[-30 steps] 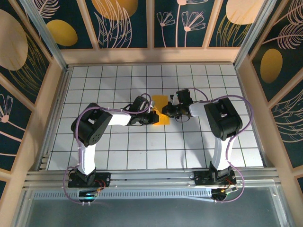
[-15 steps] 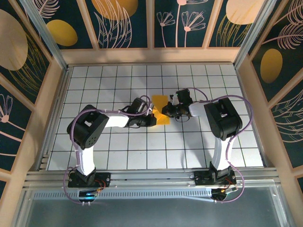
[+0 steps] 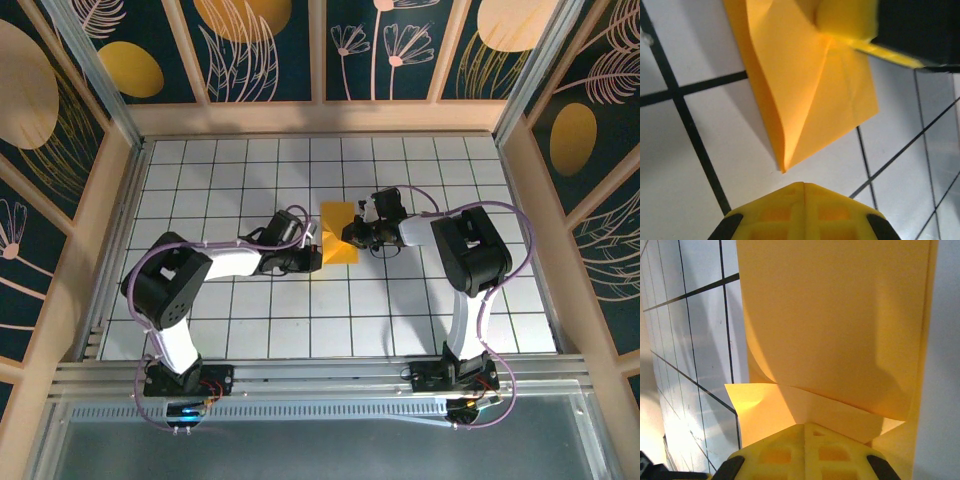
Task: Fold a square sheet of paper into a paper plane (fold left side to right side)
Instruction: Fold the triangle a second time at the center of the table.
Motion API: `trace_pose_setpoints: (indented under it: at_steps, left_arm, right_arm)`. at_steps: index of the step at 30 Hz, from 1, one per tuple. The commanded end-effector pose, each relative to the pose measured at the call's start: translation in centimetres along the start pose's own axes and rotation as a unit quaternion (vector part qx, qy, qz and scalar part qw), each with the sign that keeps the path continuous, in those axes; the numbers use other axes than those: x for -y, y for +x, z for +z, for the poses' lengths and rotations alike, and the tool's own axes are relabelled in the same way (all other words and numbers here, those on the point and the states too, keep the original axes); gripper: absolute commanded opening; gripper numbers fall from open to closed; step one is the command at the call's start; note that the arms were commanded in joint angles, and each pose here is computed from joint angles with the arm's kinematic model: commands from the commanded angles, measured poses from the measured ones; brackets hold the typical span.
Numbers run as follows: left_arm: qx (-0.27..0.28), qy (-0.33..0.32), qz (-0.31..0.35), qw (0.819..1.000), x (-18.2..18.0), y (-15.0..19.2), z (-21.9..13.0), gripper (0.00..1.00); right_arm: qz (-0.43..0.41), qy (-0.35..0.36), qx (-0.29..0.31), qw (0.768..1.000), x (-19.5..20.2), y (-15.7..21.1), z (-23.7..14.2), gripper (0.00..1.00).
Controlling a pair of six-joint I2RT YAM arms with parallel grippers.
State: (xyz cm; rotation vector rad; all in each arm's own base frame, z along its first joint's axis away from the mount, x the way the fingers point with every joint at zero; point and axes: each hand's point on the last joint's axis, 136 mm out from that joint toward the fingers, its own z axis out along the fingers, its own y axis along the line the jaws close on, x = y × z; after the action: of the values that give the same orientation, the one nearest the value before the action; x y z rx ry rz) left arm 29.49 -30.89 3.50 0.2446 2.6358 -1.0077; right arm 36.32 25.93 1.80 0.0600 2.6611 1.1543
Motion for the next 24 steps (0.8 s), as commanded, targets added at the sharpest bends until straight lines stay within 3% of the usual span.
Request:
trace_pose_setpoints:
  at_steps: [1, 10, 24]
  left_arm:
    - [0.020, 0.029, 0.005, 0.999, 2.0, -2.4, -0.5, 0.00]
    - [0.010, 0.002, 0.018, 1.000, 0.9, -4.3, 2.8, 0.00]
    - [-0.013, -0.057, 0.010, 0.998, -2.8, -2.1, 3.9, 0.00]
  right_arm:
    - [0.039, 0.072, -0.034, 0.996, 4.1, 2.6, 0.4, 0.00]
    - [0.036, 0.065, -0.034, 0.997, 3.6, 2.8, 0.7, 0.00]
    - [0.002, 0.016, 0.004, 1.000, -1.0, -0.5, -1.0, 0.00]
